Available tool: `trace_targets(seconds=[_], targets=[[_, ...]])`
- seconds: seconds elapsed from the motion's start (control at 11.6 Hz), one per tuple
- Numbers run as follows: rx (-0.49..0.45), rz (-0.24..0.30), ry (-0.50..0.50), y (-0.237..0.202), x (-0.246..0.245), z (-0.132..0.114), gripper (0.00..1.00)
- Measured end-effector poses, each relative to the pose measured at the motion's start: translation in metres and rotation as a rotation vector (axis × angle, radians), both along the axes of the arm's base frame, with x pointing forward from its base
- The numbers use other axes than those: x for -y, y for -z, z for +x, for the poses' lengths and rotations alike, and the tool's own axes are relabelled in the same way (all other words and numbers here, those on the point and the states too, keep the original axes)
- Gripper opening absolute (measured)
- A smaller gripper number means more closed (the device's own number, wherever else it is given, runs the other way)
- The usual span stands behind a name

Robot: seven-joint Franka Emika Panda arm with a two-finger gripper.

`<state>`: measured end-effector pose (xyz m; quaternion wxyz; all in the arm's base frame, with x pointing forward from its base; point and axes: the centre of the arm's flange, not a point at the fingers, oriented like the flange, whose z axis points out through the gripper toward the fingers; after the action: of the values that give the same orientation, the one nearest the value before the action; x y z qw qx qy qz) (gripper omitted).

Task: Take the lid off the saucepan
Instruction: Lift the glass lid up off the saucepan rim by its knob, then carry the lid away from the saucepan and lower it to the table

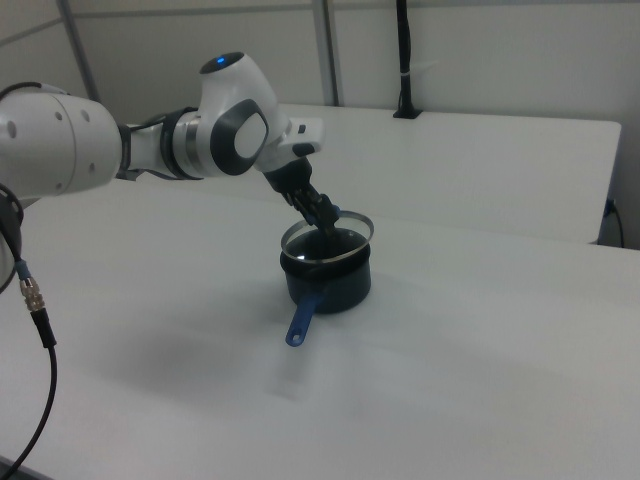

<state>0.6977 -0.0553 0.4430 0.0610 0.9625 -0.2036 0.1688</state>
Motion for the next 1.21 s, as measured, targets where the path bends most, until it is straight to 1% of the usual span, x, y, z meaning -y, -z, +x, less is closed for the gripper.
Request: trace_targets(seconds=[0.09, 0.26, 0.34, 0.43, 0.52, 0.6, 0.69, 0.86, 1.12, 1.21], targets=[[-0.016, -0.007, -0.017, -0.012, -0.002, -0.005, 0.58], [-0.092, -0.022, -0.101, -0.044, -0.018, -0.027, 0.58], [-0.138, -0.018, -0.158, -0.061, -0.033, -0.044, 0.58], [-0.188, -0.003, -0.214, -0.075, -0.05, -0.064, 0.58], [-0.241, 0.017, -0.263, -0.083, -0.065, -0.084, 0.58], [-0.283, 0.025, -0.303, -0.084, -0.081, -0.1, 0.58], [-0.314, 0.025, -0.34, -0.076, -0.099, -0.109, 0.58], [-0.383, 0.024, -0.388, -0.039, -0.125, -0.122, 0.58], [-0.386, 0.024, -0.439, 0.023, -0.143, -0.139, 0.58], [-0.406, 0.022, -0.46, 0.043, -0.143, -0.148, 0.58]])
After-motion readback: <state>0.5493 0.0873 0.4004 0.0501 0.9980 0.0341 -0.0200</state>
